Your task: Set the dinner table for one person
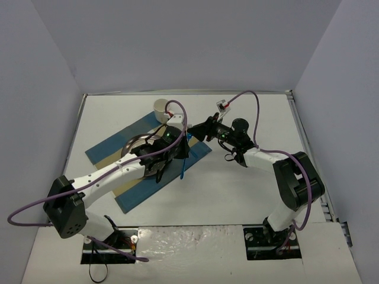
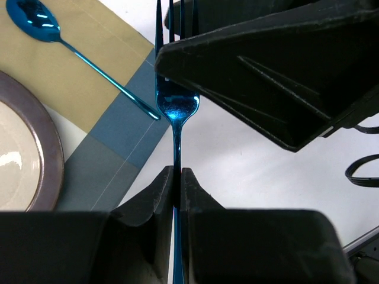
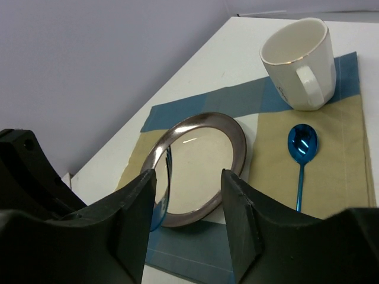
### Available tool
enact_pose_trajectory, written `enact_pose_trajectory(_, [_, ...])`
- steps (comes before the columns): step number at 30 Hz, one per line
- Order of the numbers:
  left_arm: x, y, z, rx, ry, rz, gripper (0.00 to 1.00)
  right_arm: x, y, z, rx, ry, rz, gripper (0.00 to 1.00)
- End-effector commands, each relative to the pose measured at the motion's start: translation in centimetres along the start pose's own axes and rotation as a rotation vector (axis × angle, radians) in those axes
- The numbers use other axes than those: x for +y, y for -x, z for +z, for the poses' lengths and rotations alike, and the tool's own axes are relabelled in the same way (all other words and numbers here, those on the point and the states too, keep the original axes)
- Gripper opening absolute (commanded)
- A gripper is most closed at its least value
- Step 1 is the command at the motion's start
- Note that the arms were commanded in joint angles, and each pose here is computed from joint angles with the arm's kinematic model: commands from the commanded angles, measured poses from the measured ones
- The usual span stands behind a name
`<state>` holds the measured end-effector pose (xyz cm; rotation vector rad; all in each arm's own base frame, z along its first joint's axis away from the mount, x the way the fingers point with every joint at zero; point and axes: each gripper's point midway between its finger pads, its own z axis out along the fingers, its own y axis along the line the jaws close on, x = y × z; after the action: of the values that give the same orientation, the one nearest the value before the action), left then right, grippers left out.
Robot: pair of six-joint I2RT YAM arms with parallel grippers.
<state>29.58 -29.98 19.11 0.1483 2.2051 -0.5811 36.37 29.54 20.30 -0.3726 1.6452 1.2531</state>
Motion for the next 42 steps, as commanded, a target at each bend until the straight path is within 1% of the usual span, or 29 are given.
enact_pose_trajectory(1, [0.5, 2.1, -2.1, -0.094, 0.032, -0.040, 0.00, 0.8, 2.9, -0.3, -0.050, -0.032, -0.130, 0.58])
enact_pose_trajectory(4, [2.2, 1.8, -2.8, -0.110, 0.102, -0.052, 0.00, -0.2, 3.5, -0.7, -0.033, -0.114, -0.183, 0.73])
enact_pose_trajectory(7, [4.7, 1.2, -3.5, -0.117, 0.195, -0.061, 0.00, -1.1, 4.2, -1.6, -0.022, -0.196, -0.207, 0.82])
enact_pose_trajectory(11, [8.4, 0.2, -4.5, -0.124, 0.294, -0.116, 0.00, -2.3, 5.1, -3.3, -0.011, -0.313, -0.226, 0.98])
enact_pose_trajectory(13, [10.4, -0.2, -5.0, -0.125, 0.338, -0.151, 0.00, -2.4, 5.8, -4.3, -0.005, -0.364, -0.252, 1.00])
enact_pose_trajectory(16, [13.4, -0.7, -6.1, -0.131, 0.415, -0.202, 0.00, -1.8, 7.2, -6.0, -0.016, -0.430, -0.276, 1.00])
enact_pose_trajectory(19, [16.1, -1.4, -7.2, -0.129, 0.491, -0.232, 0.00, -1.5, 7.5, -7.7, -0.006, -0.497, -0.266, 1.00])
enact_pose_trajectory(21, [18.6, -1.7, -8.0, -0.129, 0.559, -0.269, 0.00, -1.7, 7.2, -8.8, 0.012, -0.542, -0.255, 1.00])
enact_pose_trajectory(23, [20.6, -2.1, -8.4, -0.123, 0.609, -0.296, 0.00, -1.4, 6.6, -9.7, 0.020, -0.549, -0.254, 1.00])
enact_pose_trajectory(27, [24.4, -3.3, -8.7, -0.112, 0.702, -0.354, 0.00, 0.3, 6.3, -10.4, -0.001, -0.495, -0.230, 1.00])
enact_pose_trajectory(33, [28.4, -5.2, -8.3, -0.089, 0.783, -0.439, 0.00, 2.1, 5.3, -10.7, -0.011, -0.408, -0.194, 1.00])
enact_pose_trajectory(36, [29.5, -6.0, -7.9, -0.071, 0.804, -0.467, 0.00, 2.4, 5.0, -10.9, -0.007, -0.398, -0.198, 1.00])
enact_pose_trajectory(38, [30.2, -7.0, -7.4, -0.054, 0.810, -0.510, 0.00, 2.5, 4.6, -11.2, -0.001, -0.396, -0.202, 1.00])
enact_pose_trajectory(42, [31.0, -8.4, -7.1, -0.059, 0.820, -0.553, 0.00, 3.3, 4.3, -11.2, 0.005, -0.372, -0.220, 1.00])
